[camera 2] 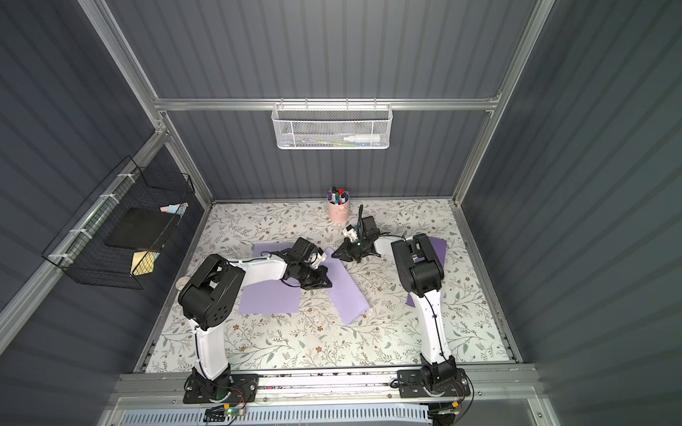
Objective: Fold the rectangular paper in half along the long edge
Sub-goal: Move the paper to the center of the board.
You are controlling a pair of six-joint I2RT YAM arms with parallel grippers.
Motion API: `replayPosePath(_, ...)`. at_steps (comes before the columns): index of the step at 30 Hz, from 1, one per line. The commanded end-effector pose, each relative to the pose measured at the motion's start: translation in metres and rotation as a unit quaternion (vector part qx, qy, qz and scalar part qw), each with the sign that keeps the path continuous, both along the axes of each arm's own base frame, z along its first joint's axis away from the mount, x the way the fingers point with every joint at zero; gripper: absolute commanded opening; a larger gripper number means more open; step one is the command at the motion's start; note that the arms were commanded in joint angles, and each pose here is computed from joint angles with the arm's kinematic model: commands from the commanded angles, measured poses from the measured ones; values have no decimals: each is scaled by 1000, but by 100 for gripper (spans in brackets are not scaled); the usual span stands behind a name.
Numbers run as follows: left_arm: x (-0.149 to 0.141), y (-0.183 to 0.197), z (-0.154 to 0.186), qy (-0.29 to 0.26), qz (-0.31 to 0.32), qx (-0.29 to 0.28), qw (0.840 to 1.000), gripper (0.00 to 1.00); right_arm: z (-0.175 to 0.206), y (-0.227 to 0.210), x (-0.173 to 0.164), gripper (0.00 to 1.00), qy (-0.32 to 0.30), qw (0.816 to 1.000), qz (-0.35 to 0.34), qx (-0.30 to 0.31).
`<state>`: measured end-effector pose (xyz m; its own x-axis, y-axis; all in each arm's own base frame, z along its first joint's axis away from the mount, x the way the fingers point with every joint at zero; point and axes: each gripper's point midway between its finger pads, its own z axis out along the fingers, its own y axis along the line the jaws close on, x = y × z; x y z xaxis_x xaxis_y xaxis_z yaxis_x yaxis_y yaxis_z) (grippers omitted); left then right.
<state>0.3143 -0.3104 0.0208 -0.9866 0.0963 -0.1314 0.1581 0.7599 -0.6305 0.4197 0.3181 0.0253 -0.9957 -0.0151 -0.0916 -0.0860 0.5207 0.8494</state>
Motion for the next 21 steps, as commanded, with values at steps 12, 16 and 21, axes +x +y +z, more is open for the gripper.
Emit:
replayPosePath(12,12,18,30,-50,18,50,997,99,32,-50,-6,0,-37,996,-71,-25)
replayPosePath(16,34,11,91,-122,33,17,992,99,36,-87,-10,0,-36,993,-109,-33)
replayPosePath(21,54,30,131,-161,66,36,984,99,23,-142,-15,0,-19,983,-154,-95)
